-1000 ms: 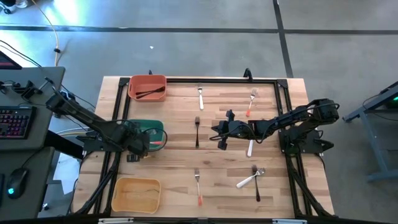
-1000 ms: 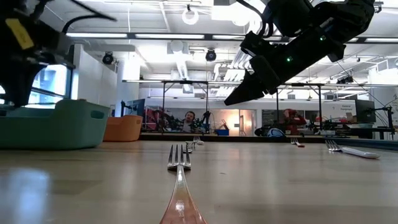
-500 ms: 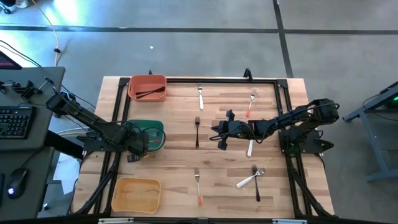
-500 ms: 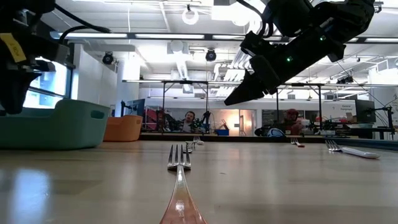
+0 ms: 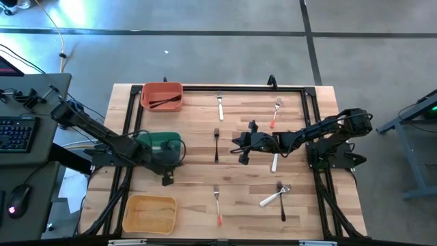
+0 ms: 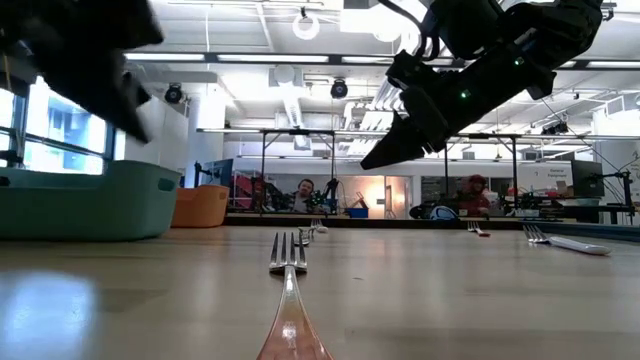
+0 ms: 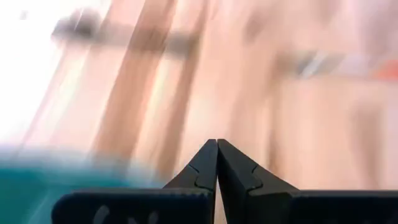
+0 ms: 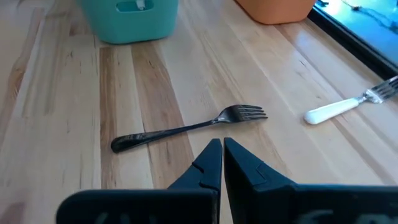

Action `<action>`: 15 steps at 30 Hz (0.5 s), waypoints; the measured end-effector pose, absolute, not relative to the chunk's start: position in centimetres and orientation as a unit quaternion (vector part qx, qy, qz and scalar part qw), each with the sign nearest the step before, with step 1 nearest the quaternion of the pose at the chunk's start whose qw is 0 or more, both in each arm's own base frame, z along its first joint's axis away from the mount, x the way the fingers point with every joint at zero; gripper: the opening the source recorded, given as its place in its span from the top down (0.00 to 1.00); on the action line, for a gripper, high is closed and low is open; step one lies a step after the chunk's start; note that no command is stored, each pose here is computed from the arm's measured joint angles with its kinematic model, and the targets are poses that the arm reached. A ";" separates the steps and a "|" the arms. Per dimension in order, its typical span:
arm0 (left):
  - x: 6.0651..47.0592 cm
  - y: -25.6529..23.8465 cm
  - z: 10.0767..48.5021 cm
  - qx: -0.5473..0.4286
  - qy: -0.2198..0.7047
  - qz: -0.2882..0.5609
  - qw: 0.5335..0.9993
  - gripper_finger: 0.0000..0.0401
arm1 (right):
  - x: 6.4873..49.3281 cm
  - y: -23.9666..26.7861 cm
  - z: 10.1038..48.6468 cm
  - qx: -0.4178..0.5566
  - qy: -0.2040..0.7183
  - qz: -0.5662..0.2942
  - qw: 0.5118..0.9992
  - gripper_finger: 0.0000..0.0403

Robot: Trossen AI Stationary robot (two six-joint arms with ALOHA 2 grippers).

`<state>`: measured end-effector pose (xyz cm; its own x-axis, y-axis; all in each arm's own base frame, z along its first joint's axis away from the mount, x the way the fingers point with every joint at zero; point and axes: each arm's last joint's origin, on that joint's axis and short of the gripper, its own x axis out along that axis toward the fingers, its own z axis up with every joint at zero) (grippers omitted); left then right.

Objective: Sort silverware by color (type)
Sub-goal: Put the white fork into the green bin

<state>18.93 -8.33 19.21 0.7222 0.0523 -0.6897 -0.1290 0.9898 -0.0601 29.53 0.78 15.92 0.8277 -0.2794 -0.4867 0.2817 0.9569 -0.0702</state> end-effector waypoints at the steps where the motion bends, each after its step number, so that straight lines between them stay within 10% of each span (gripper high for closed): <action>1: 19.4 -8.5 19.0 -0.058 0.328 0.029 0.942 1.00 | 29.5 0.7 15.9 0.009 0.253 -0.149 0.956 1.00; 8: 20.6 -7.8 17.8 -0.105 0.105 -0.051 0.988 1.00 | 29.3 0.7 15.6 0.011 0.273 -0.141 0.952 1.00; 15: 21.2 -7.1 16.8 -0.086 0.101 -0.043 0.990 1.00 | 29.1 1.3 15.6 0.002 0.281 -0.139 0.949 1.00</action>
